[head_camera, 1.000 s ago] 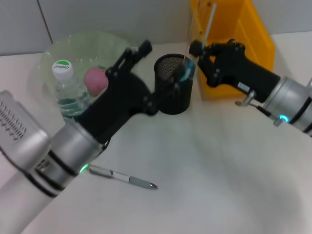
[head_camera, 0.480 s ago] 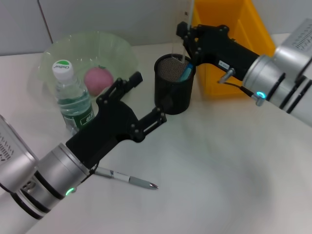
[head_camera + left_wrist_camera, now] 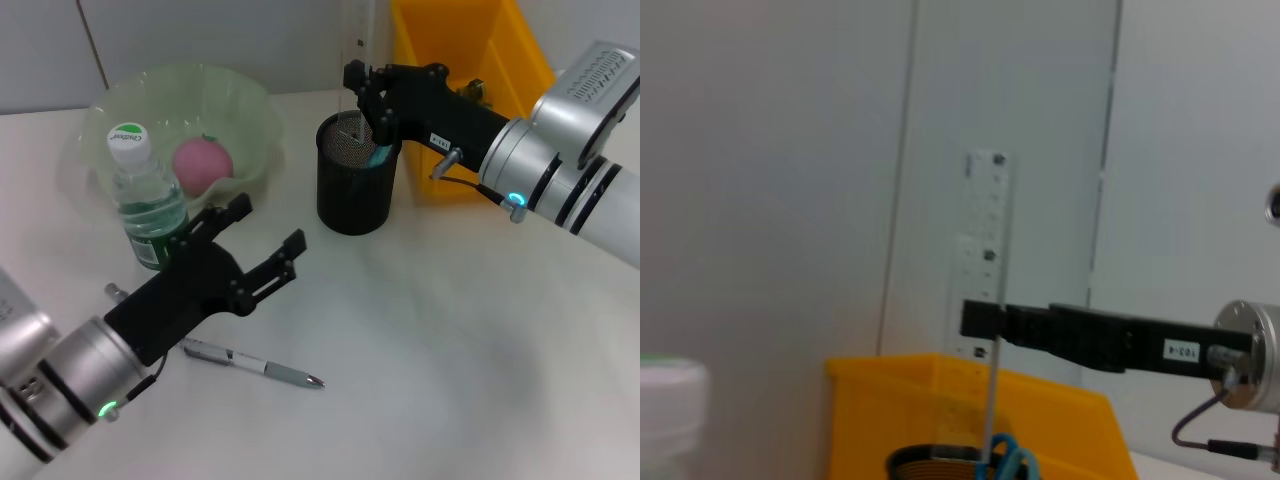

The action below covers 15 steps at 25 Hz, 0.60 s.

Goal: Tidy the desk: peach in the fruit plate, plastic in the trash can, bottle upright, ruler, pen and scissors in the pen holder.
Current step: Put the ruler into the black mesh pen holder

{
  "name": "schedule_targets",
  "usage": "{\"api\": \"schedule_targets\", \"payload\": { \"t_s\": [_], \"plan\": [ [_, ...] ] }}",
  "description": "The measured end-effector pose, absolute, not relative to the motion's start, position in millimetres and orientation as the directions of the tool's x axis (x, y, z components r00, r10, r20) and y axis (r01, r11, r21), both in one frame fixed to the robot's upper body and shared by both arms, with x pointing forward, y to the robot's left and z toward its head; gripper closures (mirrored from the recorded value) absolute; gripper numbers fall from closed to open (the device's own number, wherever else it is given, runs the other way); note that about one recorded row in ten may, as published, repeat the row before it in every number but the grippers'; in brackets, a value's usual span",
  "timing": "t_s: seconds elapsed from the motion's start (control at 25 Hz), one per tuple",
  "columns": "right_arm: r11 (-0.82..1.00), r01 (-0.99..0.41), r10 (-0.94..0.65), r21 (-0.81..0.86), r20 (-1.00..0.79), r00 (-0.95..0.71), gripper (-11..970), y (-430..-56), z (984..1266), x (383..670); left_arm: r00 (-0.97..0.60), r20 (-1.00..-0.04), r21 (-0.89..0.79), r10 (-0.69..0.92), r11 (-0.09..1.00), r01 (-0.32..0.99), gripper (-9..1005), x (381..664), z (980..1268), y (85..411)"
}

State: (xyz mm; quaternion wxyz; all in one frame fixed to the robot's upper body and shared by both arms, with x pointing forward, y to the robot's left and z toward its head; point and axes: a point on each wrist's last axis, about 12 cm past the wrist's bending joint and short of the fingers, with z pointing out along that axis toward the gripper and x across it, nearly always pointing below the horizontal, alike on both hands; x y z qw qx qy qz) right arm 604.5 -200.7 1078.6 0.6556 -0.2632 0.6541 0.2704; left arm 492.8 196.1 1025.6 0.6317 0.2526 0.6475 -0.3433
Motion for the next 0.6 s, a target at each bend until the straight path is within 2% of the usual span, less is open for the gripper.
{"api": "schedule_targets", "payload": {
  "t_s": [0.6],
  "plan": [
    [0.732,-0.681,-0.028,0.011,-0.999,-0.046,890,-191,1078,617,-0.056,-0.987,-0.138,-0.149,0.624,0.769,189,487,1028,197]
  ]
}}
